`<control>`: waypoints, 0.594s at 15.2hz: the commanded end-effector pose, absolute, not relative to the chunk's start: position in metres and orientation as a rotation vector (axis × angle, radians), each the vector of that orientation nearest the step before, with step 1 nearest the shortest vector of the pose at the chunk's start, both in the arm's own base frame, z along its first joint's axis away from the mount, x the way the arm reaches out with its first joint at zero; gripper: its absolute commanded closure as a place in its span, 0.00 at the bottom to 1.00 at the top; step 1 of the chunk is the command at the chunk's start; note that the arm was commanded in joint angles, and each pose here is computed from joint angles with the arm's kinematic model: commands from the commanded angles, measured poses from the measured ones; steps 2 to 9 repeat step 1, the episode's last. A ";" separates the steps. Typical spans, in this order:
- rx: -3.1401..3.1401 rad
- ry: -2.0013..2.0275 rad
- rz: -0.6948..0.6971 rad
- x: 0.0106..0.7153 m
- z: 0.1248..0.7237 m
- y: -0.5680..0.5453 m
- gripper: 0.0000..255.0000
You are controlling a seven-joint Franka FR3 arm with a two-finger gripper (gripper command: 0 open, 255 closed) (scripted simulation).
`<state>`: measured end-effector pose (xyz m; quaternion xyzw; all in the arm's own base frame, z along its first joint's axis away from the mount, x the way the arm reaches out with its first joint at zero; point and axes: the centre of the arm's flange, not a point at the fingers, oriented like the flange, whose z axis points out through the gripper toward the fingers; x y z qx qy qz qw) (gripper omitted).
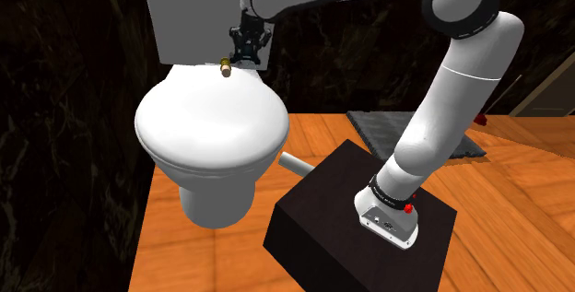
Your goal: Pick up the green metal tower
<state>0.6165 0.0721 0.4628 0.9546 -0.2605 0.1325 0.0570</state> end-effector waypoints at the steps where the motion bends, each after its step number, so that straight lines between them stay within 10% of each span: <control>1: 2.889 -0.800 0.408 0.617 0.466 0.066 1.00; 9: 2.889 -0.800 0.408 0.617 0.466 0.066 1.00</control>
